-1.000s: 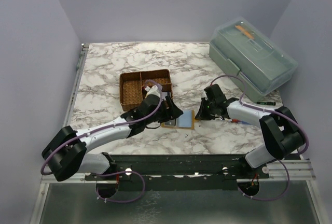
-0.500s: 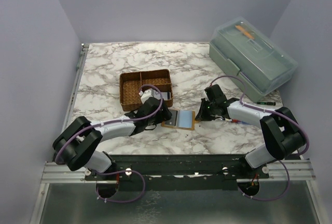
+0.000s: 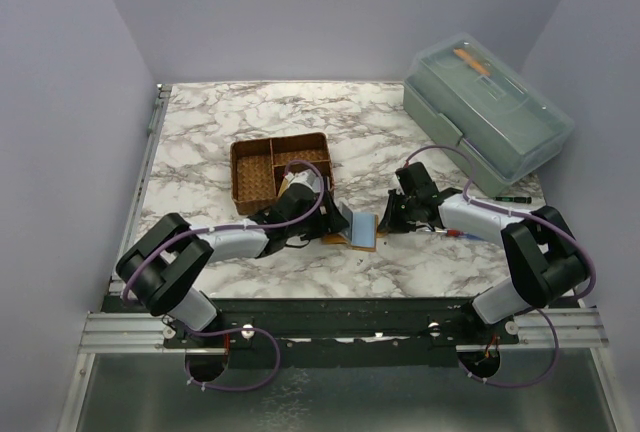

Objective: Put the credit cards into the card holder
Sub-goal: Close the card holder at the center of the board.

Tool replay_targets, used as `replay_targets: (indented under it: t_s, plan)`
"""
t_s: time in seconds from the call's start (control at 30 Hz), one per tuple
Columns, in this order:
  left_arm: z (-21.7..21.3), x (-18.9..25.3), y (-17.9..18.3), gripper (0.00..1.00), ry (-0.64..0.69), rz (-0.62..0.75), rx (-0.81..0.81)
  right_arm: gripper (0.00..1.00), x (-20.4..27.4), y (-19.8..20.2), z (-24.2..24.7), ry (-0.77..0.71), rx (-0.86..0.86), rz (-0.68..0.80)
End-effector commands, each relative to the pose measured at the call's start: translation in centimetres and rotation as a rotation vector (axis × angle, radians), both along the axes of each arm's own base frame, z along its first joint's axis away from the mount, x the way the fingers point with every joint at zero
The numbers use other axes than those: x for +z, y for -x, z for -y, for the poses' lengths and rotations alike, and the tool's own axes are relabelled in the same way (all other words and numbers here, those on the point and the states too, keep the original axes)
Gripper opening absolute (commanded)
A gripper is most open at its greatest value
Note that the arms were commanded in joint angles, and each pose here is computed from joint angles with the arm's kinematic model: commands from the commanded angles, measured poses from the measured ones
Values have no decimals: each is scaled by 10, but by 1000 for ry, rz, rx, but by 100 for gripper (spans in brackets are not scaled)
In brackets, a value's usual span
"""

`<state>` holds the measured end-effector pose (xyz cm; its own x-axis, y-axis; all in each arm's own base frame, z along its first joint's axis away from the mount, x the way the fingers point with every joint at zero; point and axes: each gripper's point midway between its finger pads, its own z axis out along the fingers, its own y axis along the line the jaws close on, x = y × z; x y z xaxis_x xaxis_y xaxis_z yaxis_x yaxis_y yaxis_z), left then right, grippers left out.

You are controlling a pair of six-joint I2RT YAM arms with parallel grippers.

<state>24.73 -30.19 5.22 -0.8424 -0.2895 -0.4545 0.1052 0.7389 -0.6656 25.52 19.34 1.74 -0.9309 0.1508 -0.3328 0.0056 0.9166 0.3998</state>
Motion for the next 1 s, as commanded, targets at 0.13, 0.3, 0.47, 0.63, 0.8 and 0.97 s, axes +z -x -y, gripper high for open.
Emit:
replay_targets:
  t_s: [0.13,0.3,0.47,0.63,0.8,0.97]
  plan:
    - [62,76,5,75,231,98,-182,6,-19,25,-2,-10,30,-102]
    - [89,76,14,75,271,70,-256,7,-16,24,-3,-18,5,-114]
    - [90,79,15,76,266,70,-245,7,-13,23,5,21,-29,-107]
    - [84,74,16,76,238,65,-236,9,-11,25,9,36,-33,-105]
    - [66,65,11,76,119,42,-167,9,-8,26,14,56,-40,-104]
    - [51,69,8,77,11,76,-170,17,0,26,16,64,-41,-96]
